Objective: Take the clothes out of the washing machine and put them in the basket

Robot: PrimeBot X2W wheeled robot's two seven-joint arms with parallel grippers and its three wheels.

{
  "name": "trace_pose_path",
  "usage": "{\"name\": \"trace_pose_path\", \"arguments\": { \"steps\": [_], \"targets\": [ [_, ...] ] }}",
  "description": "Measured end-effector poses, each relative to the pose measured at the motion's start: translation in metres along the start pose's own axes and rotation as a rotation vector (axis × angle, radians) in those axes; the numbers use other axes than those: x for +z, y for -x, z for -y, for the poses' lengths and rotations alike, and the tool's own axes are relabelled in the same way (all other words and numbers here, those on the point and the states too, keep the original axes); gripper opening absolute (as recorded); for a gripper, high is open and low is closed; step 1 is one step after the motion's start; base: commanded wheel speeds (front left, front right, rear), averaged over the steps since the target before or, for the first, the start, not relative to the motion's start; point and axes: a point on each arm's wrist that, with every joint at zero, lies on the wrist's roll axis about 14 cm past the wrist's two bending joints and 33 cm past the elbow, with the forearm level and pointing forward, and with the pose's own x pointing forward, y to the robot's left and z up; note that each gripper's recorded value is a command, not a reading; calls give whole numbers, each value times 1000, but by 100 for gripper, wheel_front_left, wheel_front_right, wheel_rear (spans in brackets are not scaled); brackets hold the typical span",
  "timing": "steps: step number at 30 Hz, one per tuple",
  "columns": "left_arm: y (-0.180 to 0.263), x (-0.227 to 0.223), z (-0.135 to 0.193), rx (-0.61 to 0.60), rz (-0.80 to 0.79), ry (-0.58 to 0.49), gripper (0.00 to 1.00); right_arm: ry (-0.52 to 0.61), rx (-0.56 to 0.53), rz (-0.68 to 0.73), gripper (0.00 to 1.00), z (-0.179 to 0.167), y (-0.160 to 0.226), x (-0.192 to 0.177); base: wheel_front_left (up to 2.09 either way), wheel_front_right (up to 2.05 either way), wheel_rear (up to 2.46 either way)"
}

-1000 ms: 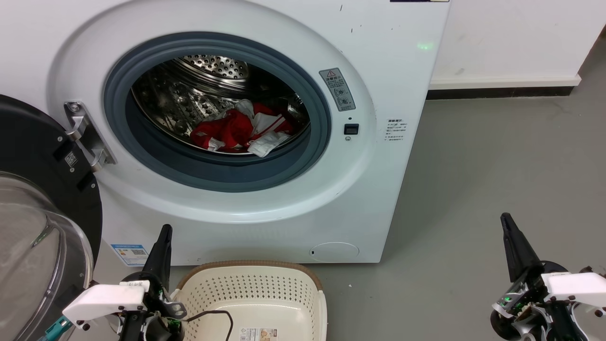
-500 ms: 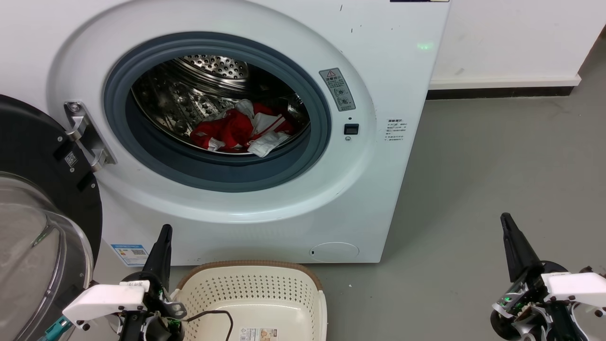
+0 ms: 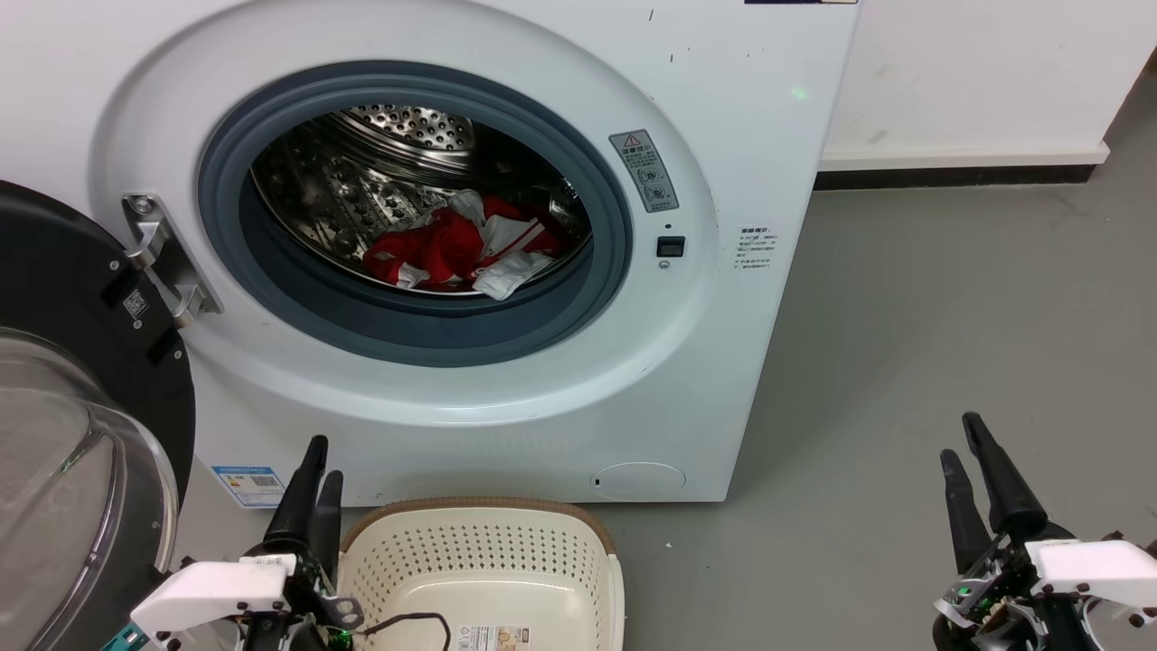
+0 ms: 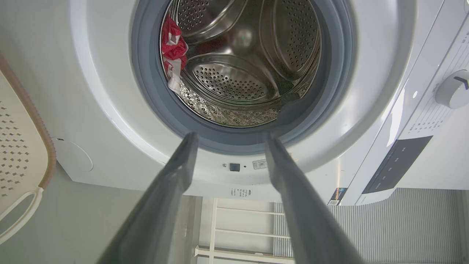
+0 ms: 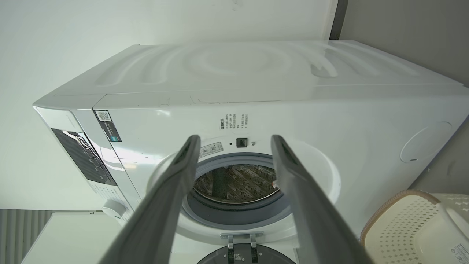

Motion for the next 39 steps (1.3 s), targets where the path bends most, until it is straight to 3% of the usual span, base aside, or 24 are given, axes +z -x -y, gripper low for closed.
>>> {"name": "trace_pose_path", "arguments": {
  "steps": [8, 15, 30, 39],
  "targets": [
    [-2, -7, 4, -12, 1, -26, 100, 27, 21, 16, 100, -7, 0, -2, 0, 0, 0],
    [-3, -4, 16, -46, 26, -92, 100, 117, 25, 38, 100, -9, 2, 0, 0, 0, 0],
    [-5, -12, 47, -141, 38, -413, 100, 558, 87, 56, 100, -30, 6, -2, 0, 0, 0],
    [-5, -18, 49, -155, 43, -622, 100, 741, 95, 47, 100, -29, 11, -9, 0, 0, 0]
  ]
}}
